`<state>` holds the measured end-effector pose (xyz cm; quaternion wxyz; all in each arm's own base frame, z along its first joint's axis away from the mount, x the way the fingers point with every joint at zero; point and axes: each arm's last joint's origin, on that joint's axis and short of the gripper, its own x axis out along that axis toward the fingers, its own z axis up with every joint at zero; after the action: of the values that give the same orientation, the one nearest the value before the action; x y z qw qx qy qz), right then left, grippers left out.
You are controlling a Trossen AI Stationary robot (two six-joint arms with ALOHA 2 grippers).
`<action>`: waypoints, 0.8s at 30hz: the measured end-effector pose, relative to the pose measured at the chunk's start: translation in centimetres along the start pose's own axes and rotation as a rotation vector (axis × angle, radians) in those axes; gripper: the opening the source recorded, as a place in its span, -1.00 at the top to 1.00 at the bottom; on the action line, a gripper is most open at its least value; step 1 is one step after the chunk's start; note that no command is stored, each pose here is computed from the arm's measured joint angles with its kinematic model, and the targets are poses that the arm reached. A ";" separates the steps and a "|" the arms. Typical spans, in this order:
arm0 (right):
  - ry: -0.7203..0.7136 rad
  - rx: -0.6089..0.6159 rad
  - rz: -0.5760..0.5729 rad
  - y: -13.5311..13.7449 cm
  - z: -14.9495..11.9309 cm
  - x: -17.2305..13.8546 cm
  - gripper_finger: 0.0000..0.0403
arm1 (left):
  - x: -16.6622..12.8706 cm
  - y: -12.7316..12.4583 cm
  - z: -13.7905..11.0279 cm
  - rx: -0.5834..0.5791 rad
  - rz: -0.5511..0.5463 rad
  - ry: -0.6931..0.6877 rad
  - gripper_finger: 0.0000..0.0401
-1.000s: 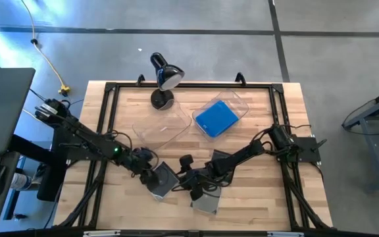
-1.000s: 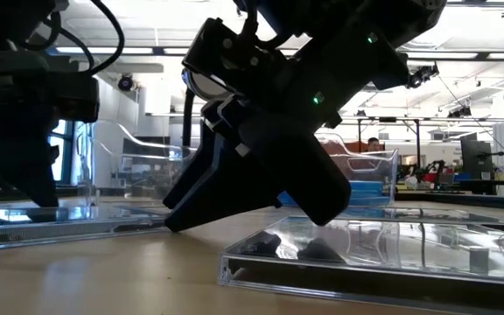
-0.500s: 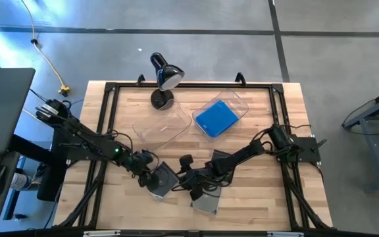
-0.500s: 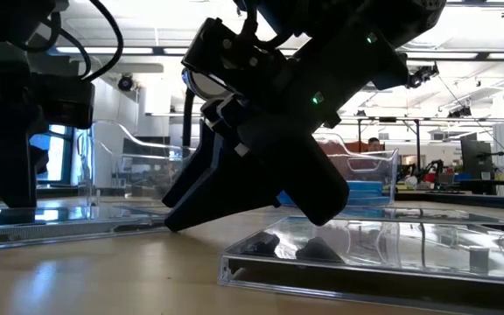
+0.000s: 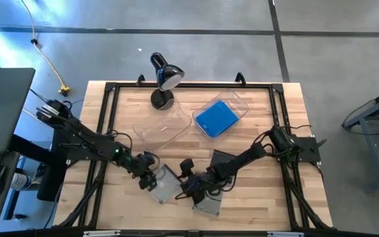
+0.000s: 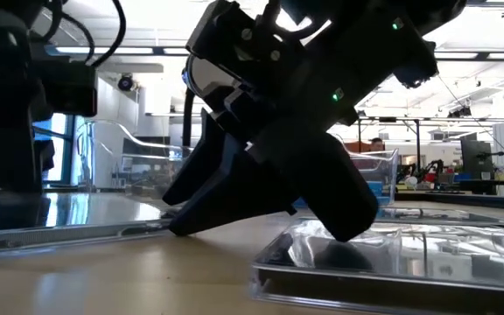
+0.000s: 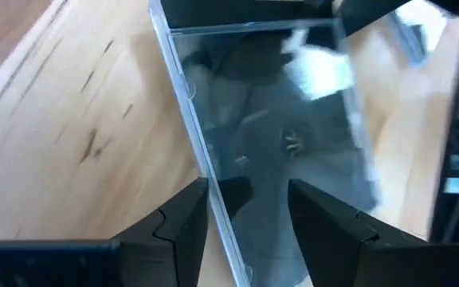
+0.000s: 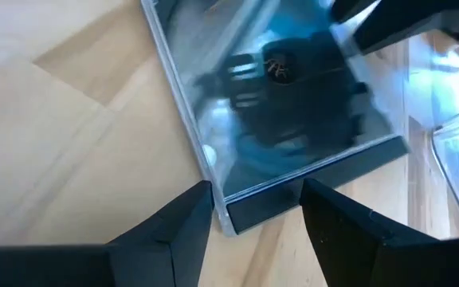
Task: Pick & place jewel cases by type
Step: Put the bottom left black CD case into the left transparent bin
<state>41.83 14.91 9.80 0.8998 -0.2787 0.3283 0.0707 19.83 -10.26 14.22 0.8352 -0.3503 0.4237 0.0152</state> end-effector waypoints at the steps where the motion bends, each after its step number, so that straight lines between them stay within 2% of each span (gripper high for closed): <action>1: 0.003 0.001 0.003 0.0 0.0 0.0 0.08 | -0.1 -0.1 0.1 0.001 -0.006 -0.006 0.16; 8: 0.013 0.023 0.013 0.0 -0.2 0.0 0.08 | -1.1 -0.5 0.4 0.028 -0.048 -0.040 0.17; 13: 0.026 0.121 -0.022 -0.3 -0.4 0.2 0.08 | -1.9 -0.9 0.8 0.041 -0.078 -0.086 0.17; 24: 0.012 0.135 -0.042 -0.4 -0.3 0.2 0.08 | -2.4 -1.2 1.0 0.038 -0.105 -0.110 0.17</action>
<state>41.94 14.44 9.66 0.9158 -0.2247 0.3318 0.0278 19.43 -9.92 17.02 0.8633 -0.3547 0.3585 -0.0178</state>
